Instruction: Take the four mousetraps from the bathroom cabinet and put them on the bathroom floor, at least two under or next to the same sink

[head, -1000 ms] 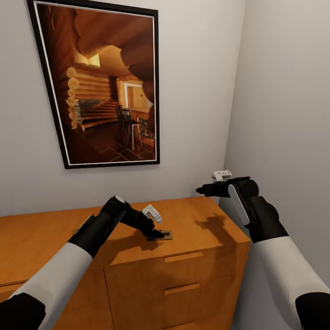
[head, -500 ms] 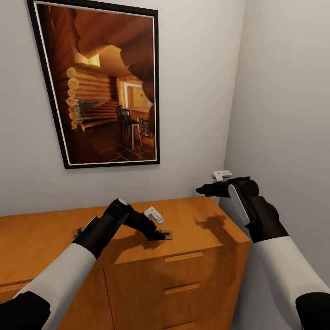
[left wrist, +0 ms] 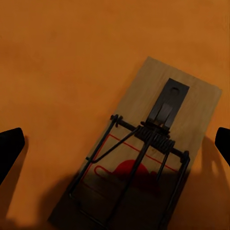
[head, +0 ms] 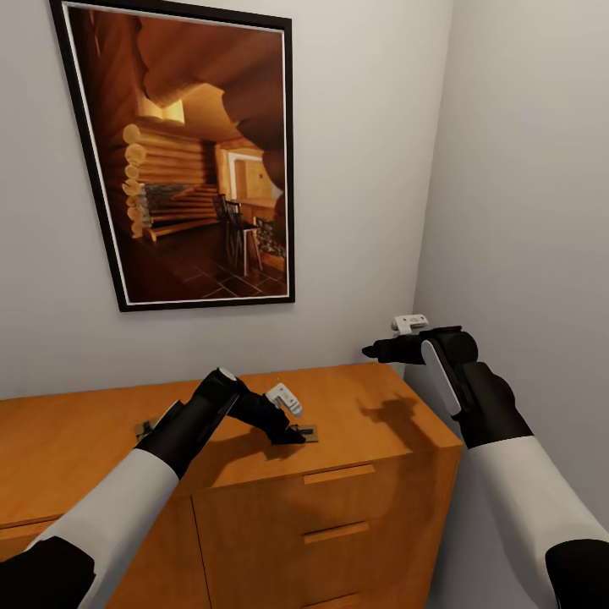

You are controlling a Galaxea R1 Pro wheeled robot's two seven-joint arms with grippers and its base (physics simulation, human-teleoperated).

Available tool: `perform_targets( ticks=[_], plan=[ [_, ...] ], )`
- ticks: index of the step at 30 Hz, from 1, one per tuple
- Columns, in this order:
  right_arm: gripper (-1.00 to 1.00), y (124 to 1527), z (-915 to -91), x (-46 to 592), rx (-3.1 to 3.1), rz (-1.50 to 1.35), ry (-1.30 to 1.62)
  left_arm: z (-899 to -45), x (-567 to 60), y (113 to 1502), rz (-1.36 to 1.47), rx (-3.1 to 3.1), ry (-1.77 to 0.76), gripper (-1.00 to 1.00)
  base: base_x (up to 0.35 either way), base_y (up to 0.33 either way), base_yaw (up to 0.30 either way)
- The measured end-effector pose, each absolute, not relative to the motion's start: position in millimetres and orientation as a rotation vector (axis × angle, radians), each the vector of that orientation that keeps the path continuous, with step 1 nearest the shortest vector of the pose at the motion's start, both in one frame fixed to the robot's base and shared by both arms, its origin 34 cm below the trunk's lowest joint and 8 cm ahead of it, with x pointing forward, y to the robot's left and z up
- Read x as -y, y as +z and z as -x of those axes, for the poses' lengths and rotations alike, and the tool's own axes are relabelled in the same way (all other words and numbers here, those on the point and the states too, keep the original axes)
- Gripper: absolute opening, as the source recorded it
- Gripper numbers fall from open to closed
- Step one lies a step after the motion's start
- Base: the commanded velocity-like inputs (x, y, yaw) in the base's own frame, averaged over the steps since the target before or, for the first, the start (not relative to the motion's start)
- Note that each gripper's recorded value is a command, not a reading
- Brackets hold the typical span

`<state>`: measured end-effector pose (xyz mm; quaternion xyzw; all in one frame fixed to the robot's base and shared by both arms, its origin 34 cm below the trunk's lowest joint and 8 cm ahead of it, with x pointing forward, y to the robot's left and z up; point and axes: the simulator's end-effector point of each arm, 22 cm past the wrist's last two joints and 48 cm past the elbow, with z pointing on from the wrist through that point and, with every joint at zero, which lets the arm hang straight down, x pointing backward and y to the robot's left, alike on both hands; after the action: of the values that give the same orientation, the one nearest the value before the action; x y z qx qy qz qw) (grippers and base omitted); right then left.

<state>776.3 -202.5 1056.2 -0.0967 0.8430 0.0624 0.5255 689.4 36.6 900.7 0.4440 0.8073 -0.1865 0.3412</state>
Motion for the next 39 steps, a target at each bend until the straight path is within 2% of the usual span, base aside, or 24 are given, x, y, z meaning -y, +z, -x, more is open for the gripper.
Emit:
perform_targets(
  ticks=[34,35,39],
  plan=[
    [1.0,1056.3,-776.2,203.3,-2.016,0.232,0.148,-687.6,-30.7,894.1,-1.17,-2.115,-0.471,1.0,0.0,0.0,0.0],
    [1.0,1056.5,-776.0,203.2,-2.016,0.232,0.148,-687.7,-30.8,894.3,-1.169,-2.117,-0.467,-1.0,0.0,0.0,0.0],
    [1.0,1056.5,-776.0,202.5,-2.016,0.233,0.15,-688.6,-27.8,896.0,-1.189,-2.108,-0.429,-1.0,0.0,0.0,0.0]
  ],
)
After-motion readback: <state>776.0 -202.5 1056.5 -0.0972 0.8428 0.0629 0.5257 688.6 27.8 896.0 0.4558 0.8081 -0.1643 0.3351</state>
